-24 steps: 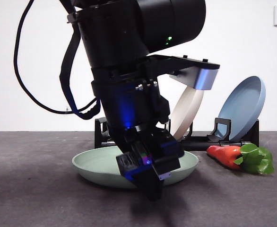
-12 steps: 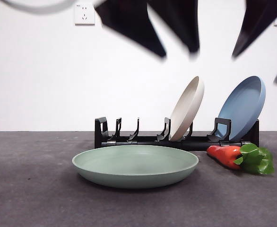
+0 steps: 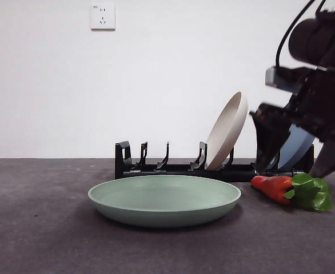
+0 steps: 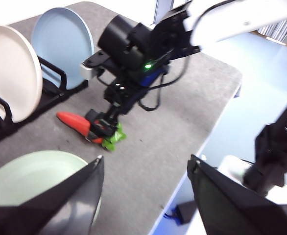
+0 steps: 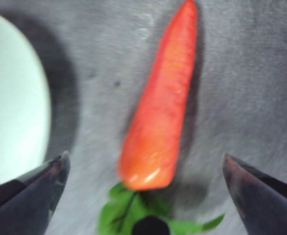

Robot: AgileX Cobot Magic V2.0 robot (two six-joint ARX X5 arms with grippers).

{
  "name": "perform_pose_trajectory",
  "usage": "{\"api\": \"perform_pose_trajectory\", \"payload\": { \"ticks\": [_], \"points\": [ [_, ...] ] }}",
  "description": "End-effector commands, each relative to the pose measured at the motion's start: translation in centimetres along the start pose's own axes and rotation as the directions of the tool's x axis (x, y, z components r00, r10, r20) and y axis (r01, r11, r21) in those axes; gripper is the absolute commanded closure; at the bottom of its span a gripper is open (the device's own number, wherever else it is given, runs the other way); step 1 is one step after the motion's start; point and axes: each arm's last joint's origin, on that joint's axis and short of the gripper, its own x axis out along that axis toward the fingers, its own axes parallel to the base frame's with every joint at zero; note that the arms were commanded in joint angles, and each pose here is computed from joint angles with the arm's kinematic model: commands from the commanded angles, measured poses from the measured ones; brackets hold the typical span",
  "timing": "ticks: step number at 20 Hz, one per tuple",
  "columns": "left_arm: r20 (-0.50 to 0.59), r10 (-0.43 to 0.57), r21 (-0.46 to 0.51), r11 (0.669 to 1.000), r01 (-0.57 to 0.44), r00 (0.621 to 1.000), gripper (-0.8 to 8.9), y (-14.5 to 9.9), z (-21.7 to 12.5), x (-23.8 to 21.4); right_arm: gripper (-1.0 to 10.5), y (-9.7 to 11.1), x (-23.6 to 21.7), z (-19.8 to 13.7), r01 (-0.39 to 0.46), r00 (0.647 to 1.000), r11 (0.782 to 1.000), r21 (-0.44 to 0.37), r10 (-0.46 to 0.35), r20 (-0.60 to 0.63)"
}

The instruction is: Take the green plate from the plate rack,put the plate on the table,take the carrot from the table,put the carrot in the plate

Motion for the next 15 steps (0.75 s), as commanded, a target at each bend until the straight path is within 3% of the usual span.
{"api": "perform_pose_trajectory", "payload": {
  "ticks": [1, 4, 15],
  "points": [
    [-0.025, 0.006, -0.019, 1.0, -0.007, 1.0, 5.22, 0.01, -0.33, 0.03, 4.2, -0.05, 1.11, 0.05, 0.03, 1.0, 0.999, 0.012, -0.03, -0.009],
    [-0.047, 0.013, -0.033, 0.999, -0.014, 0.999, 5.22, 0.07, -0.55, 0.02, 6.0, -0.11, 1.65, 0.12, 0.024, 1.0, 1.0, 0.011, -0.024, -0.006],
    [-0.074, 0.022, -0.028, 0.999, -0.024, 0.997, 5.22, 0.15, -0.81, 0.01, 6.1, 0.46, 1.86, 0.16, 0.009, 1.0, 0.999, 0.032, -0.009, -0.004]
  ]
}}
